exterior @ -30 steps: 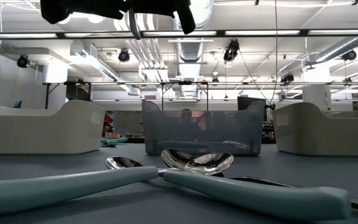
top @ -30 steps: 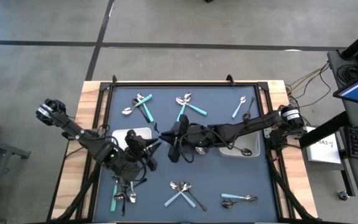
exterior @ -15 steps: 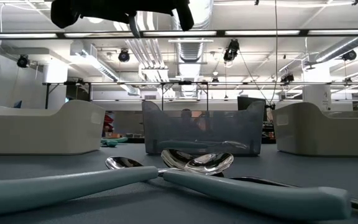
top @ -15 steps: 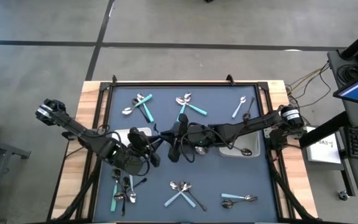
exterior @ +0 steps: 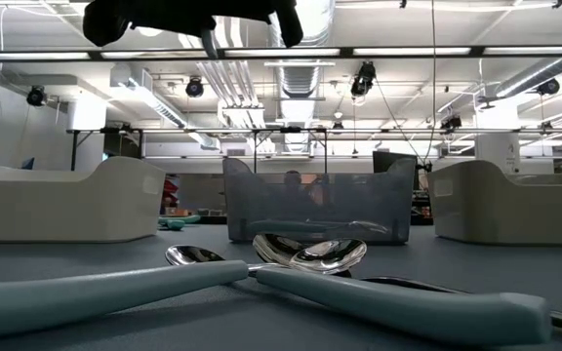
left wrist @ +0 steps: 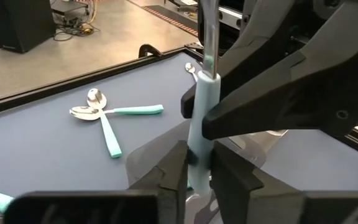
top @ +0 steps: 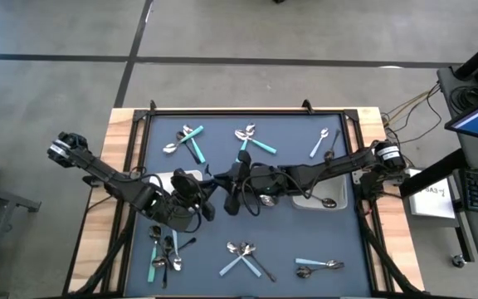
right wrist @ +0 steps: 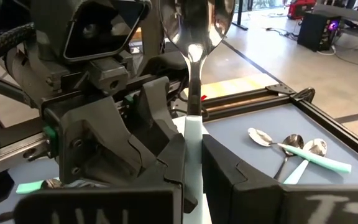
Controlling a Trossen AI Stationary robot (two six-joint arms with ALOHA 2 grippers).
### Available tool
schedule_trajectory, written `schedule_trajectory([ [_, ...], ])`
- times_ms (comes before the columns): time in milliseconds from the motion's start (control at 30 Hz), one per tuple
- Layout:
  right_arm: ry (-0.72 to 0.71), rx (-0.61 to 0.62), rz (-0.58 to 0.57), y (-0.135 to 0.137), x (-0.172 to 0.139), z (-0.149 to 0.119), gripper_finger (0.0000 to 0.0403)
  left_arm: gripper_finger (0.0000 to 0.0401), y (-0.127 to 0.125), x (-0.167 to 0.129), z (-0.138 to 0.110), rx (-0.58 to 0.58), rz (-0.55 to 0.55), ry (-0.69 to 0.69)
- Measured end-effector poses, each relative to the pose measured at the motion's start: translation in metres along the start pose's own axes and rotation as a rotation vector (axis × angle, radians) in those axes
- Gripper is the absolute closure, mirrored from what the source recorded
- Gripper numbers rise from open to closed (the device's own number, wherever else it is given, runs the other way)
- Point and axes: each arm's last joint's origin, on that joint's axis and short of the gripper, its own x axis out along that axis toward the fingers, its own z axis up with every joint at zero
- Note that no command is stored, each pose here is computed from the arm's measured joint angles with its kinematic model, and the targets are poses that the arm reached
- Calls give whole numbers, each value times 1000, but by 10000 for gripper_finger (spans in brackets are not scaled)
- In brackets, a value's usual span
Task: Sort silverware by color (type)
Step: Put the light blue spoon into the white bin
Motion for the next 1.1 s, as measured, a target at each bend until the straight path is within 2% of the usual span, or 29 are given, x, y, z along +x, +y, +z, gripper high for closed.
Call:
schedule_trajectory([
  [67, 0, 2, -3, 0, 0, 0, 383, 382, 0, 0, 0, -2, 1, 0],
  [300, 7, 34, -4, 0, 0, -1, 376, 383, 0, 0, 0, -6, -9, 12],
  [500, 76, 87, -7, -2, -5, -3, 307, 389, 1, -1, 0, 0, -22, 31],
  [700, 208, 117, -43, -8, -23, -2, 255, 390, 16, -7, 0, 44, 19, 108],
  [867, 412, 208, -34, -13, -48, -3, 247, 390, 43, -20, 0, 141, 64, 312],
  [1100, 759, 265, -81, -7, -83, -25, 269, 390, 79, -41, -6, 354, 147, 735],
])
